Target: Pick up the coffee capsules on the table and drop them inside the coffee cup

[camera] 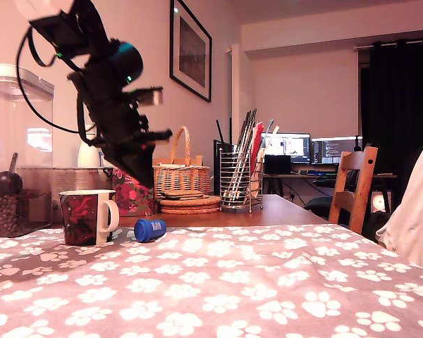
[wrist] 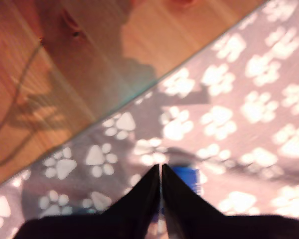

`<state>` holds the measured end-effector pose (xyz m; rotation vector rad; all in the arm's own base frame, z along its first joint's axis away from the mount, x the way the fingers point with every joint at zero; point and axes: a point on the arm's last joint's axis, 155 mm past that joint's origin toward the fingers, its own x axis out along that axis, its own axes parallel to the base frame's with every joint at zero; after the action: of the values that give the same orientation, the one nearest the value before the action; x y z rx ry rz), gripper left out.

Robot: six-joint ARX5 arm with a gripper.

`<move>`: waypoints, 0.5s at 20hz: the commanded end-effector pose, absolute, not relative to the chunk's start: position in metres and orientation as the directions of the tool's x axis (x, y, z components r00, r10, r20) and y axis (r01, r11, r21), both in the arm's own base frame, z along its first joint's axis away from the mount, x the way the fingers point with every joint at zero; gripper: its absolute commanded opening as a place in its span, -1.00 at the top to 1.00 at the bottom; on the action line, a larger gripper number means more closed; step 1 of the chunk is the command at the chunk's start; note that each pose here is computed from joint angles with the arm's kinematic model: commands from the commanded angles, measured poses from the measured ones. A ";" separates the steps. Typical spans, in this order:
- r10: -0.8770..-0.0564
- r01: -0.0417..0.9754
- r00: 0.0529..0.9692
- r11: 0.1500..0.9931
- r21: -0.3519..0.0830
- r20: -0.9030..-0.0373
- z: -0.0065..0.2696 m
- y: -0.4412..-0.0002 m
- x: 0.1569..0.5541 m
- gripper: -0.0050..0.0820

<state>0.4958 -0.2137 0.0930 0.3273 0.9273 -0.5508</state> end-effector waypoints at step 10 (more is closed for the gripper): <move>-0.244 0.643 0.388 0.763 0.071 -0.889 0.038 -0.215 0.495 0.93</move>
<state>0.4954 -0.2132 0.0533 0.4270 1.0043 -0.5764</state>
